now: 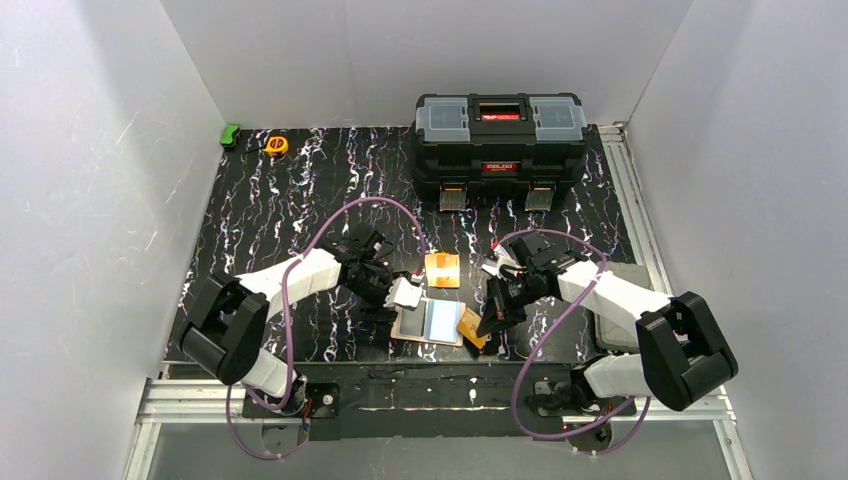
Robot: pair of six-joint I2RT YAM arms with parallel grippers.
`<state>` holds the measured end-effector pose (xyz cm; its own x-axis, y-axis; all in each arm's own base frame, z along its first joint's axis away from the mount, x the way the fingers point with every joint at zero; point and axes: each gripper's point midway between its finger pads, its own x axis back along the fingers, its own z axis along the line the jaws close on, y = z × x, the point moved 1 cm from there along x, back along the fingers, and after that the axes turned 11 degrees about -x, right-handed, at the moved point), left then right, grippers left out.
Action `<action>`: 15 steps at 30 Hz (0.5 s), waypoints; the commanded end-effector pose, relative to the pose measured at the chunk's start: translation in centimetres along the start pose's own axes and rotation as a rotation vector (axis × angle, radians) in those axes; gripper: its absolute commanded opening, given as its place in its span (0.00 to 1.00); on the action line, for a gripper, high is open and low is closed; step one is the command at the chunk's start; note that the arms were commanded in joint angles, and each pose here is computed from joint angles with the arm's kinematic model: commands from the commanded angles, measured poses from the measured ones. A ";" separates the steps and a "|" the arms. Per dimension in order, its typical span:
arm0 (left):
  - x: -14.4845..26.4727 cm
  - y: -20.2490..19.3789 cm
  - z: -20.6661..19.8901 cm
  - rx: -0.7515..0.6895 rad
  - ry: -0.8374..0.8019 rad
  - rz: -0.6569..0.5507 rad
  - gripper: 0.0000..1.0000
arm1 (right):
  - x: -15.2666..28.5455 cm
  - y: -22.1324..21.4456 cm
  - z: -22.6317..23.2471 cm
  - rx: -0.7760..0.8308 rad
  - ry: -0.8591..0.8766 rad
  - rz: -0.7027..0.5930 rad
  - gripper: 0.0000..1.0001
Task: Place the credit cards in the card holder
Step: Insert the credit card into the card holder.
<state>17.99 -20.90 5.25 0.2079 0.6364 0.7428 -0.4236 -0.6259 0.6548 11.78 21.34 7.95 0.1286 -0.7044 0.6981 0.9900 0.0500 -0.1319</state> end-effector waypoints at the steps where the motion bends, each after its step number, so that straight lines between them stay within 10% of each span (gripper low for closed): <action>1: -0.4 -0.1 0.5 -0.060 0.020 0.005 0.57 | 0.0 -0.2 -0.4 -0.013 -0.020 -0.004 0.01; 15: -1.6 -0.3 0.0 -0.137 -0.017 0.019 0.52 | -0.5 0.9 -0.4 -0.012 -0.027 -0.008 0.01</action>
<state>18.33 -21.69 3.98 0.1926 0.6190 0.7614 -0.5223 -0.5922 0.6136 11.87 21.08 7.04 0.1321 -0.6805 0.7207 0.9884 0.0357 -0.1475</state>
